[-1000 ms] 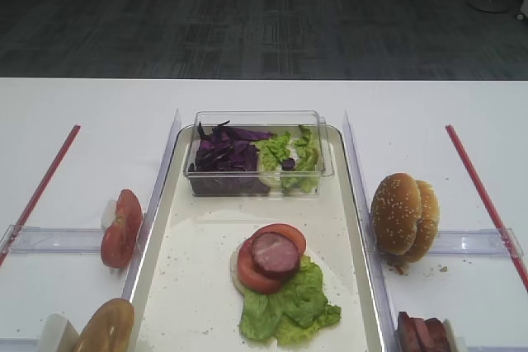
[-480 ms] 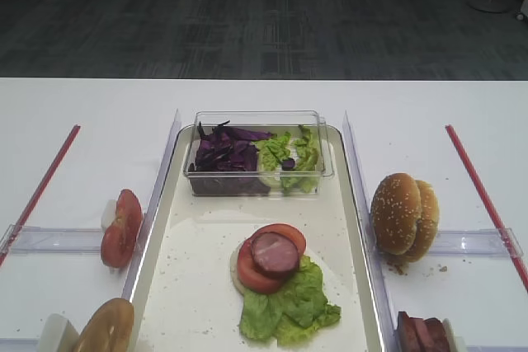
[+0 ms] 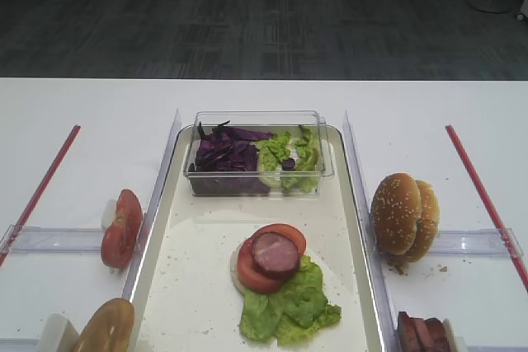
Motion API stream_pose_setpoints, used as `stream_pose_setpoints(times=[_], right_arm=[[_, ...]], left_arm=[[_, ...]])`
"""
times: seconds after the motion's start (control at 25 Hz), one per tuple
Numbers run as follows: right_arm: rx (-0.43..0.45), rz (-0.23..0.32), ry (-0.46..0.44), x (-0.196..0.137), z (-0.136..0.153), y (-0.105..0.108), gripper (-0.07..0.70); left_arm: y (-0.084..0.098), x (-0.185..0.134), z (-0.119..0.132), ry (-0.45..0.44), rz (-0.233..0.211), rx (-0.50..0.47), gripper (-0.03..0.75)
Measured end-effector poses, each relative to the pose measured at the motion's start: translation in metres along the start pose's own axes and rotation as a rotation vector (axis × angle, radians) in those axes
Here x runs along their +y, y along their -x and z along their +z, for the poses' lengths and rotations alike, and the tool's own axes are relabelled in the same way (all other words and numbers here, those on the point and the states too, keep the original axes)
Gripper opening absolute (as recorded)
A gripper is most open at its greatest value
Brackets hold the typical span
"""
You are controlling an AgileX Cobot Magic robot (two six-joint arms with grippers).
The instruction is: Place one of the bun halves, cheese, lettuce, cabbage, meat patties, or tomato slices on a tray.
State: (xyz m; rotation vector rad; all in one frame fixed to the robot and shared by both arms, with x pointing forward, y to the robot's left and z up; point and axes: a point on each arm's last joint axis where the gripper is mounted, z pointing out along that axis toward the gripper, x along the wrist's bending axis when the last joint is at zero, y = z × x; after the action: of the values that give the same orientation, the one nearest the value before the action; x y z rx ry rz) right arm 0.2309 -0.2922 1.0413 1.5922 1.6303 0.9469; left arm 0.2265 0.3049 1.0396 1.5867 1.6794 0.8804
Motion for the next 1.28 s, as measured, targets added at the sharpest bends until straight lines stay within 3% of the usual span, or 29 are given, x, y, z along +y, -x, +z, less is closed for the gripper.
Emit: stream_pose_setpoints(times=[1.28], right_arm=[[0.002, 0.001, 0.000, 0.0000, 0.0000, 0.0000, 0.687]], left_arm=[[0.0000, 0.0000, 0.0000, 0.000, 0.000, 0.000, 0.490]])
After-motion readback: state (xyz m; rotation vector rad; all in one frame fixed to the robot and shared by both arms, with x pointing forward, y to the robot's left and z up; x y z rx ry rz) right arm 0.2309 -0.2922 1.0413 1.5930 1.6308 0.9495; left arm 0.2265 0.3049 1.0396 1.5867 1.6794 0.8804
